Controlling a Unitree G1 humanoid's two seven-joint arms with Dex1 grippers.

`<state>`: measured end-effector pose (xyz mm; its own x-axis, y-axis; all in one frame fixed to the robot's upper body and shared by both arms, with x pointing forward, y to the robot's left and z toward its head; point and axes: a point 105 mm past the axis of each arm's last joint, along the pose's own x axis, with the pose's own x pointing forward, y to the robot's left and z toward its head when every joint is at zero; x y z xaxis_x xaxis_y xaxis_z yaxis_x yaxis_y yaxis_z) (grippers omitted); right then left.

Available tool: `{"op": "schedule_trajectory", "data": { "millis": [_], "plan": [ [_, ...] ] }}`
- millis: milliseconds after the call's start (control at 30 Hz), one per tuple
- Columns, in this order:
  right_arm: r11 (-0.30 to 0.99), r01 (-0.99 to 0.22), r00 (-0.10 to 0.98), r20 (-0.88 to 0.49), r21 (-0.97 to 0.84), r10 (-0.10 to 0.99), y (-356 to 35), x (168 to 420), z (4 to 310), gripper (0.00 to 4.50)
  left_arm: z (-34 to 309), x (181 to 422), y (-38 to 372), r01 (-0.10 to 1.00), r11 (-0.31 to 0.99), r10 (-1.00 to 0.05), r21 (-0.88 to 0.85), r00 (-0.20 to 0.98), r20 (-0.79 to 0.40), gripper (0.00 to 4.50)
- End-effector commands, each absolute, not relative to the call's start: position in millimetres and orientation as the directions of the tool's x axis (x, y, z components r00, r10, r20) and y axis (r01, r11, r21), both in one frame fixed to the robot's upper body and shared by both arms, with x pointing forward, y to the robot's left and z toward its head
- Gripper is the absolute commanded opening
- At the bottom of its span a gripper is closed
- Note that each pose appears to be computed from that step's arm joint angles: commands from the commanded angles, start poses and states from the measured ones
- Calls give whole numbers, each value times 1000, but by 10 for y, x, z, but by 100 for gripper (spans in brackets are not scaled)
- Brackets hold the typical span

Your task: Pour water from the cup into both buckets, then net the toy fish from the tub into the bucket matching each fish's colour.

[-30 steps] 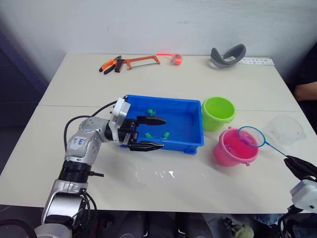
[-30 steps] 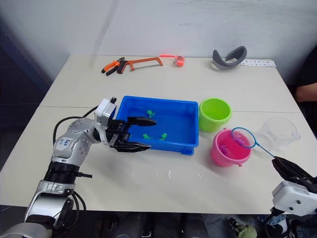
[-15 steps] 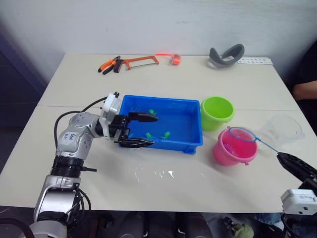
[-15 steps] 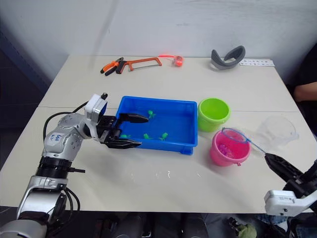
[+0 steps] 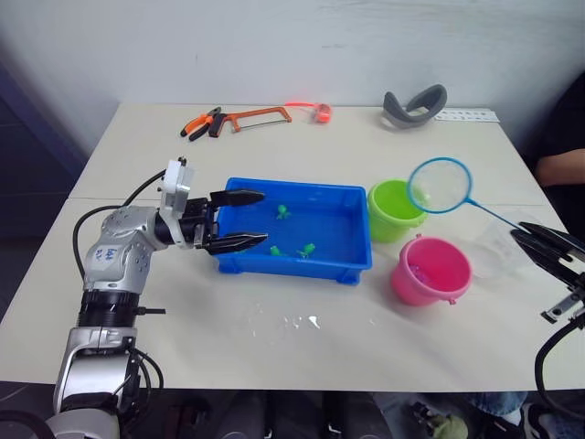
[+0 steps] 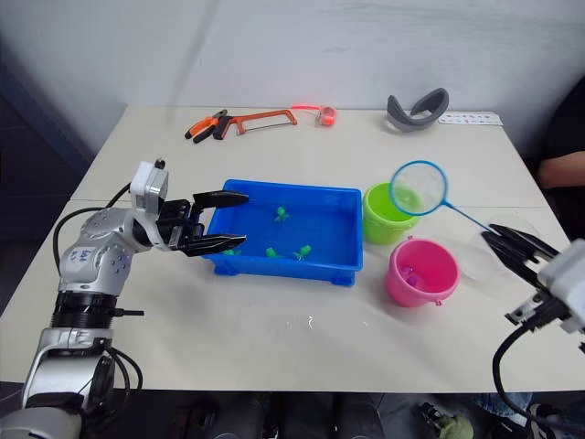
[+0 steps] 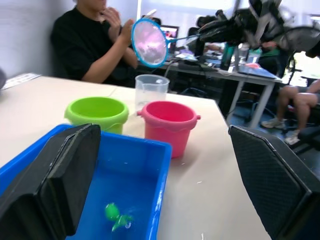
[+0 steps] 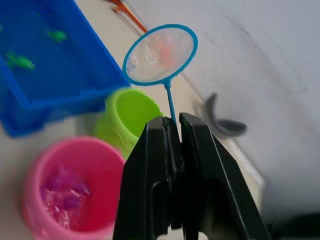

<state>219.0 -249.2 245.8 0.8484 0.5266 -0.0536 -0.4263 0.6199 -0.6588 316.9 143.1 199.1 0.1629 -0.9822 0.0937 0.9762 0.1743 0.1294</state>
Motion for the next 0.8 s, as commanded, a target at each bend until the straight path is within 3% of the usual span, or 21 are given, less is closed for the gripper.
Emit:
{"op": "schedule_trajectory", "data": {
  "millis": [33, 133, 400, 800],
  "plan": [
    [607, -549, 796, -137, -574, 590, -2260, 2366, 2465, 0, 2080, 3096, 1524, 953, 229, -973, 198, 215, 88, 445],
    [513, -620, 739, -221, -594, 637, -2003, 2592, 2394, 0, 2072, 3032, 1701, 931, 295, -956, 216, 286, 70, 445],
    [326, -614, 712, -327, -719, 621, -1793, 3131, 2184, 0, 2003, 2884, 1965, 898, 371, -925, 236, 381, 5, 445],
    [163, -587, 719, -419, -793, 554, -1759, 3523, 2033, 0, 1960, 2847, 2458, 867, 473, -873, 155, 485, -46, 445]
  ]
}}
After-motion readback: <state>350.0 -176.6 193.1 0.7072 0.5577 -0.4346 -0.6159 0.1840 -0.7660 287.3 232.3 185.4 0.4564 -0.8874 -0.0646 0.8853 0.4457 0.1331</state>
